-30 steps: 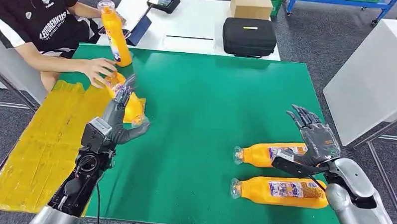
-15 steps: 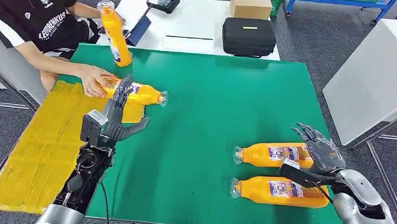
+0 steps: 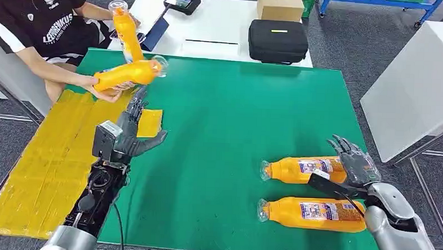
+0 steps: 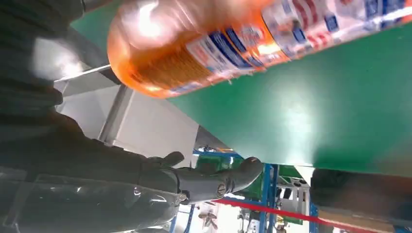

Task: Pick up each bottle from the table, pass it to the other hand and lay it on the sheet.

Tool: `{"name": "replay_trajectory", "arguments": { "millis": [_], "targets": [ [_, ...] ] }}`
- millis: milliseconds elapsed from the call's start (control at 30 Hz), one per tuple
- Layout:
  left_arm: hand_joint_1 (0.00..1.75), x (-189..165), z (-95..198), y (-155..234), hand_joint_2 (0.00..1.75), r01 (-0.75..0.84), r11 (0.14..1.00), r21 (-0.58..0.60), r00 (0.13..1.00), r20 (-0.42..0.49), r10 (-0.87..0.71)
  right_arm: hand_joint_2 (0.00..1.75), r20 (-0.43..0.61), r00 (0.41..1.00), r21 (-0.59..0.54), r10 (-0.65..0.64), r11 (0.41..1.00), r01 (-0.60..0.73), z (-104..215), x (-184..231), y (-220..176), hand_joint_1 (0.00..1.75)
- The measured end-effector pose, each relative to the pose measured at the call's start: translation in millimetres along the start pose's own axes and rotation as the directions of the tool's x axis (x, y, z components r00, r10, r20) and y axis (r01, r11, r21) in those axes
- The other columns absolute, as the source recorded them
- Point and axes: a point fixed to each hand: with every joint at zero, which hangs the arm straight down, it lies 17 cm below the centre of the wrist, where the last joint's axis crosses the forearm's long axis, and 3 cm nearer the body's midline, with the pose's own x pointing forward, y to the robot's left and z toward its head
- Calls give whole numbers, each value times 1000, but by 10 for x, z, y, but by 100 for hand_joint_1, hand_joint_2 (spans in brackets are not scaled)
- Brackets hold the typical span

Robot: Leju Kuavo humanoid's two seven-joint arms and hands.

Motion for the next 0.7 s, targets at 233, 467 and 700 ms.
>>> {"name": "replay_trajectory", "arguments": {
  "millis": [233,467,700],
  "targets": [
    [0,-47,15,-25,175,-17,1000,8,1000,-14,17,175,-7,1000,34,-22,999,23,-131,36,141,0],
    [0,-68,16,-25,175,-25,1000,12,1000,-19,25,175,-11,999,70,-41,997,42,-217,69,251,0],
    [0,-74,-4,-29,175,-40,999,20,999,-20,40,175,-21,998,139,-60,988,63,-318,172,473,0]
  ]
}}
